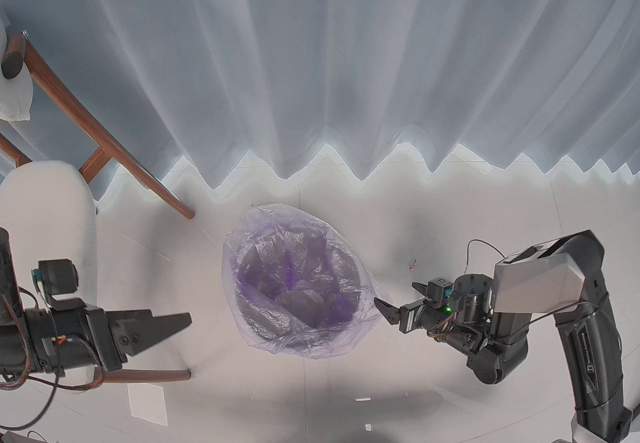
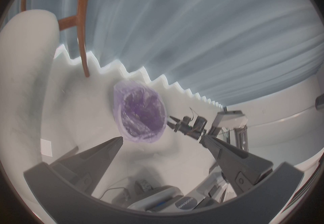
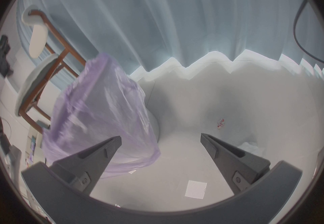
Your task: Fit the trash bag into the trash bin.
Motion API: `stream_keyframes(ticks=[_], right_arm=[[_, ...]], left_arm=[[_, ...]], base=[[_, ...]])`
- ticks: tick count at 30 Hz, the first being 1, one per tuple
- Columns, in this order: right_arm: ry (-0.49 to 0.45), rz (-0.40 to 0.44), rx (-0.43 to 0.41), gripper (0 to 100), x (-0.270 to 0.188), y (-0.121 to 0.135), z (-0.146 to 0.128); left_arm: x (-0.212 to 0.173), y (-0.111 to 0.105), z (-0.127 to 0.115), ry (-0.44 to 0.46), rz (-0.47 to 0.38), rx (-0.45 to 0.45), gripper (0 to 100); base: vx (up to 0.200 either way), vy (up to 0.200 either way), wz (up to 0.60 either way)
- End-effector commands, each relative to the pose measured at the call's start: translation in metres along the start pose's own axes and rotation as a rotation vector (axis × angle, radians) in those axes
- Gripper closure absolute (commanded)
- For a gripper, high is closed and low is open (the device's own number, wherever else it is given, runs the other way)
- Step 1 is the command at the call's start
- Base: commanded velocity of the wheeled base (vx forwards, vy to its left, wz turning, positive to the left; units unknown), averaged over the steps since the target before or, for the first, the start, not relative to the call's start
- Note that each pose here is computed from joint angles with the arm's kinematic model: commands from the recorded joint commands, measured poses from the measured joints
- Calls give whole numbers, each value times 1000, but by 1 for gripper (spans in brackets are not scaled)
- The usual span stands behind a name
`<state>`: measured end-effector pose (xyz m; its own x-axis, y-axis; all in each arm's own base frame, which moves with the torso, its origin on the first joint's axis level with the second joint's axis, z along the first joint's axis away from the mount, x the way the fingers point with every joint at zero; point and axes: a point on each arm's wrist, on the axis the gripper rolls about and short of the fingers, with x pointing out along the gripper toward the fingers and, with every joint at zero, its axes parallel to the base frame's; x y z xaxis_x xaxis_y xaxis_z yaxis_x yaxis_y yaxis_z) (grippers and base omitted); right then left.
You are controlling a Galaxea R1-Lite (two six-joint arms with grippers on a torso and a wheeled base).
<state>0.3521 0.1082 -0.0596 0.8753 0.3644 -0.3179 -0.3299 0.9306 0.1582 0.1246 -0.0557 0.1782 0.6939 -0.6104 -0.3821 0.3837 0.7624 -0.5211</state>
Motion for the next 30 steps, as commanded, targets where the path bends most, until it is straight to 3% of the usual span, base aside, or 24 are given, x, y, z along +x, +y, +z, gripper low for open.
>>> stream_keyframes(ticks=[1, 4, 7, 12, 17, 24, 30], right_arm=[[-70, -5, 73, 0, -57, 15, 50], [-83, -25, 132, 0, -94, 20, 64], [-109, -43, 167, 0, -118, 23, 74], [-198, -53, 171, 0, -148, 28, 96], [-171, -50, 174, 0, -178, 35, 90], [-154, -54, 199, 0, -188, 35, 85], [-154, -62, 206, 0, -188, 33, 85]], left_arm=[[29, 2, -24, 209, -23, 25, 0], [56, 11, -30, 324, -40, 77, 0], [88, 23, -35, 367, -48, 135, 0], [141, 39, -39, 316, -83, 218, 0], [196, 56, -61, 261, -137, 351, 0], [216, 65, -81, 264, -148, 372, 0], [230, 72, -82, 256, -138, 368, 0]], base=[[0, 0, 0], [0, 0, 0], [0, 0, 0], [0, 0, 0], [0, 0, 0], [0, 0, 0], [0, 0, 0]])
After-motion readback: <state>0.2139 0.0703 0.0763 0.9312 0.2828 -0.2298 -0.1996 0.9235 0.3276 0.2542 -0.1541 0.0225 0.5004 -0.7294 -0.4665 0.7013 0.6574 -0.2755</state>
